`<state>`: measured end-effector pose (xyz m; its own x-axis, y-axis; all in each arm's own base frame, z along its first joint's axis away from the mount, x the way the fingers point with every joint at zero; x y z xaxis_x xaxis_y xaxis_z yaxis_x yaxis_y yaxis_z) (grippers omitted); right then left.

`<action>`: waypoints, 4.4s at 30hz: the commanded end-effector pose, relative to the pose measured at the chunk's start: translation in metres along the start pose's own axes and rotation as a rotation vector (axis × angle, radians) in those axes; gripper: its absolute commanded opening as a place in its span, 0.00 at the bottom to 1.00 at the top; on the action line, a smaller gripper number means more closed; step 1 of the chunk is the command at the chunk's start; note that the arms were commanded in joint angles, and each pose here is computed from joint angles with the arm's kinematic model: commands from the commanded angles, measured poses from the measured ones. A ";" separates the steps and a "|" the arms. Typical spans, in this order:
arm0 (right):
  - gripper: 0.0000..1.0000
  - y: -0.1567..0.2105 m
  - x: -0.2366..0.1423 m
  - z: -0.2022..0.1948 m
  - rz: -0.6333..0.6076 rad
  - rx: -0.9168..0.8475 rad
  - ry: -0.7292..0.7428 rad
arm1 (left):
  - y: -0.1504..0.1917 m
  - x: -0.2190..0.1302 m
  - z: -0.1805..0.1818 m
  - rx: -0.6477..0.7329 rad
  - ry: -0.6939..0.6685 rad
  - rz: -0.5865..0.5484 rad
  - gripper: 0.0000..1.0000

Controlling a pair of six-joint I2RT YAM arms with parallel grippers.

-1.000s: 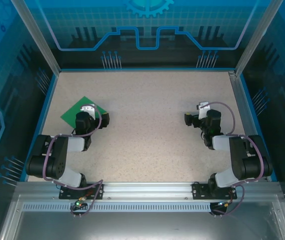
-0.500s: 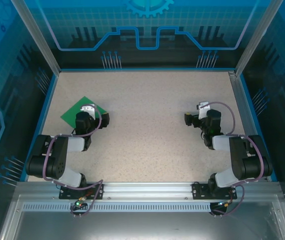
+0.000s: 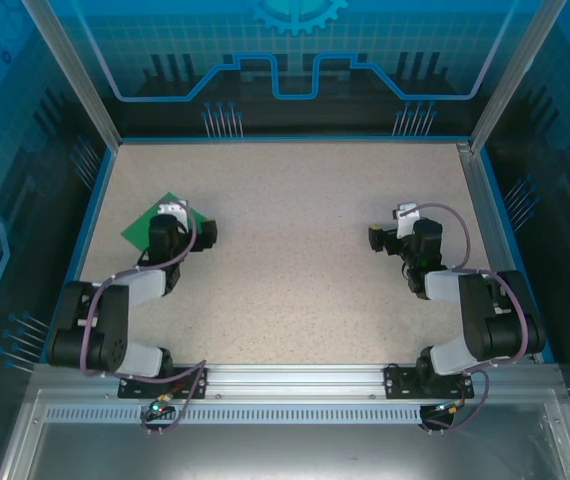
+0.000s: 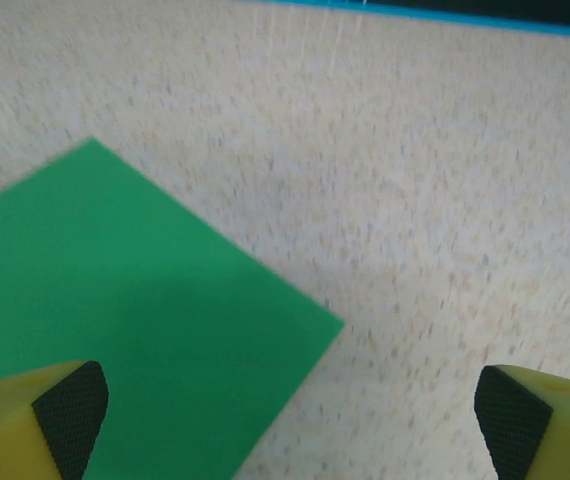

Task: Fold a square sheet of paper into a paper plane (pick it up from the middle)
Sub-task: Move the square sheet of paper to the center of the table.

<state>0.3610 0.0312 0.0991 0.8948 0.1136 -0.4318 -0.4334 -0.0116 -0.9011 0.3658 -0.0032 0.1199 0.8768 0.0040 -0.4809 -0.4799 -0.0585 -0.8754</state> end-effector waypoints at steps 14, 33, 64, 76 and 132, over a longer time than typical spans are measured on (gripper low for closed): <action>0.99 -0.039 -0.061 0.034 0.241 0.361 -0.110 | -0.036 -0.005 -0.004 -0.375 -0.001 0.258 0.99; 0.99 -0.012 -0.048 0.043 0.428 0.404 -0.143 | 0.013 0.052 -0.009 -0.480 -0.057 0.600 0.97; 1.00 0.017 -0.056 0.054 0.520 0.436 -0.212 | 0.057 0.071 -0.018 -0.496 -0.039 0.789 0.92; 0.99 0.013 -0.072 0.054 0.513 0.441 -0.207 | 0.080 0.045 -0.080 -0.396 0.131 0.900 0.86; 0.79 0.074 0.028 0.317 0.992 0.102 -0.332 | 0.041 -0.100 -0.044 -0.527 0.133 0.372 0.98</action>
<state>0.3372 0.3718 0.0543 0.1180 0.4803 -0.8691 -0.9578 -0.1758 -0.2273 0.2667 -0.0507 0.1373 0.6687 -0.2249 -0.7087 -0.6938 -0.5314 -0.4861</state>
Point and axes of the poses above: each hand's point on the last joint's axis, 136 mm out from that joint toward the fingers, its own x axis out along the fingers, its own z axis along the line the jaws close on, y = z × x, the point moved 3 cm from there along -x, back along the fingers, and after that the axes turned 6 degrees about x, right-handed, at the moved point
